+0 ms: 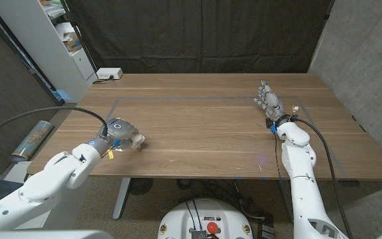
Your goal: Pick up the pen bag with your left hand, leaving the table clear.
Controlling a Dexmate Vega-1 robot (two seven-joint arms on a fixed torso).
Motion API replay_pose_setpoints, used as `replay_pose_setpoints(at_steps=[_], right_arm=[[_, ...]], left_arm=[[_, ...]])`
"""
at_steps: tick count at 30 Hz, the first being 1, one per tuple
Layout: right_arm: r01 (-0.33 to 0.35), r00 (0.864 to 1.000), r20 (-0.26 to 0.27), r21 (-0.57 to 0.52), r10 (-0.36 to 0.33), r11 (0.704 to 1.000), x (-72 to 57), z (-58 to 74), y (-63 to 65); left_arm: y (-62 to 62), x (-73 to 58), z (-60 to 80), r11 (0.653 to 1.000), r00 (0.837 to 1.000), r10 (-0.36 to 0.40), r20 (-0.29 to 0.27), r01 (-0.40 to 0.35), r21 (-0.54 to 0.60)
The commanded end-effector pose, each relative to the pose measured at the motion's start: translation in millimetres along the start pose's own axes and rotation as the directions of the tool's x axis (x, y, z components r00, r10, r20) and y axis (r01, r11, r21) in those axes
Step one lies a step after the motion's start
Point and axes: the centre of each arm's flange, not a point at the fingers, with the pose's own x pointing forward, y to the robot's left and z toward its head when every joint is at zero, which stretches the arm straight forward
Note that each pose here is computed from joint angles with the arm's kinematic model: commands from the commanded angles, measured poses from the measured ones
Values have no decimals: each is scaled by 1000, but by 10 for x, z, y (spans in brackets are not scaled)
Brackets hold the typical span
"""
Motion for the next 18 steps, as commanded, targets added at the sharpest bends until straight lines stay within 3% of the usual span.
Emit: replay_pose_setpoints(at_steps=[1,18], right_arm=[[2,1000,4,3,-2,1000,27,11,53],[10,1000,18,9,-10,1000,49,18,49]], left_arm=[[103,27,-106,1000,1000,4,-3,-4,-6],[415,51,-195,998,998,65,11,-65,21]])
